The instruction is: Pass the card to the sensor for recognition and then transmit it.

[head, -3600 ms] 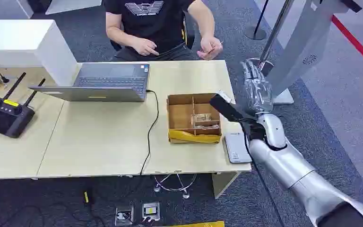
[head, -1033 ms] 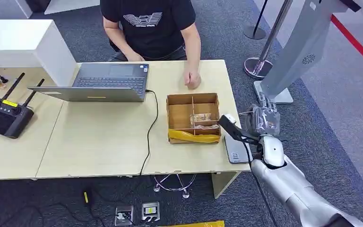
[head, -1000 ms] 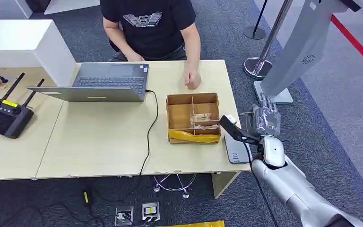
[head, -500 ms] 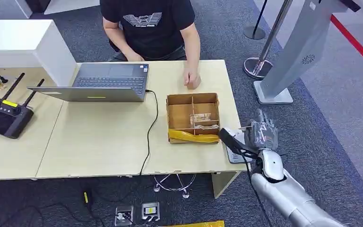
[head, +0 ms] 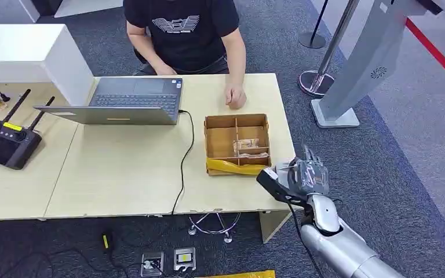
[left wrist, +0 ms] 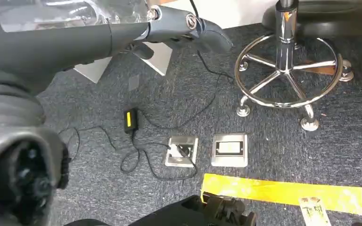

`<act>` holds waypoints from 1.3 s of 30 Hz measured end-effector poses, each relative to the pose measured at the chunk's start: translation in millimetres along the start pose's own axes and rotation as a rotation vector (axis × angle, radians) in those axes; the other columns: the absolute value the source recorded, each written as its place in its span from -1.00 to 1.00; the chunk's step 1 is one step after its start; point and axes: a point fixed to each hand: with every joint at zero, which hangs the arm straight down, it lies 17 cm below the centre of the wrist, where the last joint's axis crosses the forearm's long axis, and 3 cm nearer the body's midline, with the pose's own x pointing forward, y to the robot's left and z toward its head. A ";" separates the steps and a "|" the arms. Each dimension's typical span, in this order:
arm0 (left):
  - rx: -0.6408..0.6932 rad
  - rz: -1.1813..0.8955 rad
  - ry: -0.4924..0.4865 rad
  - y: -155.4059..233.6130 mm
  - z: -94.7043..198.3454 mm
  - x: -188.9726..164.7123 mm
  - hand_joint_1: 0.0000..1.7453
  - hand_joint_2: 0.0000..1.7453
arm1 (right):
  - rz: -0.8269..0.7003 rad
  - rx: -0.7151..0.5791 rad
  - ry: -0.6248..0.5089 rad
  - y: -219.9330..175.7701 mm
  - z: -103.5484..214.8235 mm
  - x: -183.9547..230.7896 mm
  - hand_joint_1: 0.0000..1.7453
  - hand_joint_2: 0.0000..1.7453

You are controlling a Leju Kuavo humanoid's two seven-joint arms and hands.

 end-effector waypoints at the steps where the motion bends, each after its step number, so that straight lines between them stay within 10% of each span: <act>1: 0.000 0.000 0.000 0.0 0.0 0.0 -1.00 -1.00 | 0.001 0.001 -0.003 0.5 0.4 1.0 1.00 1.00; 39: -0.027 -0.164 -0.207 -3.5 1.1 33.5 -1.00 -1.00 | -0.274 -0.022 0.051 -23.0 -14.3 -8.0 1.00 1.00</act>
